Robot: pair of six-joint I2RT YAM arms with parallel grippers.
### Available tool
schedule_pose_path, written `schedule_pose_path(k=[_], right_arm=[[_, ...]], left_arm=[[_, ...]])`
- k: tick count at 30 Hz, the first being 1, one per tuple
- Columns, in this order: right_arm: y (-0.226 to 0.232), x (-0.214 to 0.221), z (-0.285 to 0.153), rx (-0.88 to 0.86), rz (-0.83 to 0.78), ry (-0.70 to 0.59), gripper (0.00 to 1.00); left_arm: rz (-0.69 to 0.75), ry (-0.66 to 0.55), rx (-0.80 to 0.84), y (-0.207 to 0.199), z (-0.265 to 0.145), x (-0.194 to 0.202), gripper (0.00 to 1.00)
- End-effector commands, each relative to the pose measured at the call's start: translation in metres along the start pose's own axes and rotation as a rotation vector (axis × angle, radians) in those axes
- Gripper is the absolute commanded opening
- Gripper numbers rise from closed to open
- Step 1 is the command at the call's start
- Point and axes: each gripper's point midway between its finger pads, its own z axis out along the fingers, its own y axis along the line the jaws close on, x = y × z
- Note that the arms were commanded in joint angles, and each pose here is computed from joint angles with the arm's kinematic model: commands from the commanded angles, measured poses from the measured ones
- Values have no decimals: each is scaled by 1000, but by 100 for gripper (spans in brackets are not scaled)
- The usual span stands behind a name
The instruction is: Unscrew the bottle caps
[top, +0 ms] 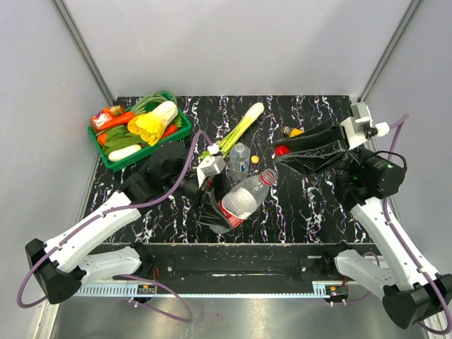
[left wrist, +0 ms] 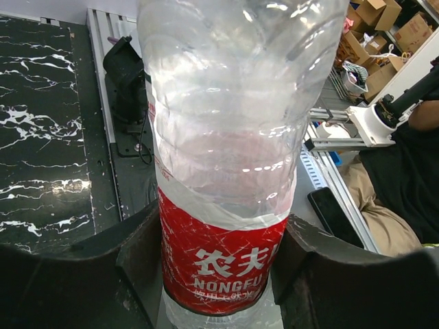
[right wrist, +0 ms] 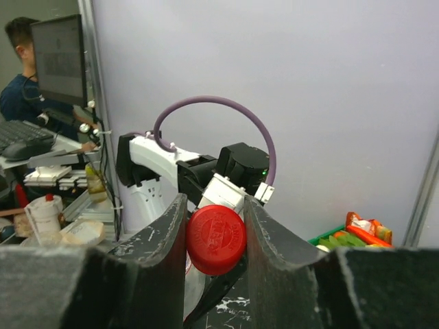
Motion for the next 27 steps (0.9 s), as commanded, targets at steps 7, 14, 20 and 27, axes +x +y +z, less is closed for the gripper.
schedule_pose_path(k=[7,14,20,27], right_arm=[[-87,37,-47,569,37,46,0],[-137,126,-146,1058,149,146,0],[-145,201,-209,1271,275,220,0],[-151,272,-267,1493,409,299,0]], left_arm=[[81,-74,-205,32,-9,0,45],[33,-169,-419,68,-21,14,47],[39,-279,-522,83,-32,18,47],[59,-297,-563,86,-37,15,47]])
